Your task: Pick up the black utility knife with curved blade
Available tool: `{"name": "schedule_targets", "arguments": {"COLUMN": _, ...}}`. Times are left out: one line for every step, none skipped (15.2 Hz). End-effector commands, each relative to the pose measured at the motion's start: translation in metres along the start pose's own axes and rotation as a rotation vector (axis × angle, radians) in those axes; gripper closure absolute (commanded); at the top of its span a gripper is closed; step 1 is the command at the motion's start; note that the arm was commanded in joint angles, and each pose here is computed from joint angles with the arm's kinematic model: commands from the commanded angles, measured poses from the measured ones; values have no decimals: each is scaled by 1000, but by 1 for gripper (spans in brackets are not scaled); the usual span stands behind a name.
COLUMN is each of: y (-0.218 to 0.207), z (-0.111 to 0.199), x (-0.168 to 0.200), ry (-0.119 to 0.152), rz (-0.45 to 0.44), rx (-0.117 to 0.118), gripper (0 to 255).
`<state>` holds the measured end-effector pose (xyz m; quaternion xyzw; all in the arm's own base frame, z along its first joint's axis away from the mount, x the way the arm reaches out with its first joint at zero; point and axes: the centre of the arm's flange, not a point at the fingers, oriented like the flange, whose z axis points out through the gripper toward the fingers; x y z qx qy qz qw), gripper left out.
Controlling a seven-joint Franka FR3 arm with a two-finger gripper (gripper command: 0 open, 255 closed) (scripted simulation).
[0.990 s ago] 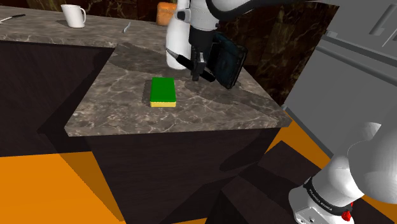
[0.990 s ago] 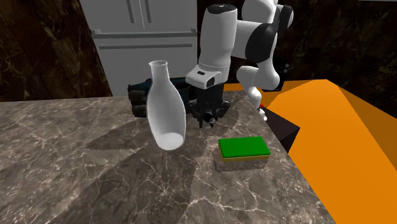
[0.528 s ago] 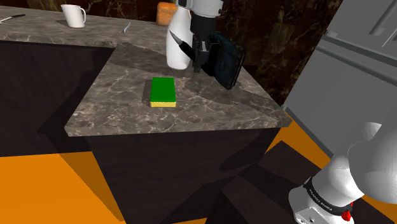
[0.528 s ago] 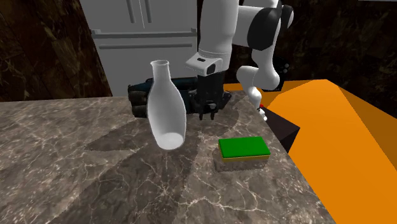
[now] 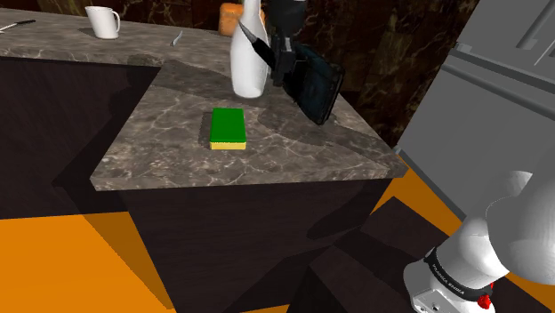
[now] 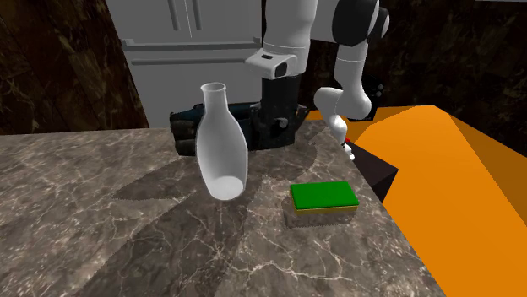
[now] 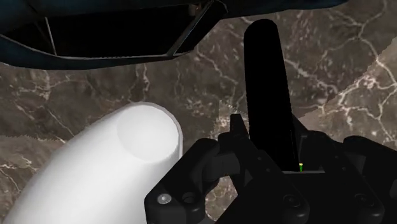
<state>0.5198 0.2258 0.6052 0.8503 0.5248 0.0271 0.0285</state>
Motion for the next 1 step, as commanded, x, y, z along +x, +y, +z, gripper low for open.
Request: {"name": "schedule_targets", "arguments": {"y": 0, "z": -4, "x": 0, "ry": 0, "rz": 0, "rx": 0, "gripper": 255}}
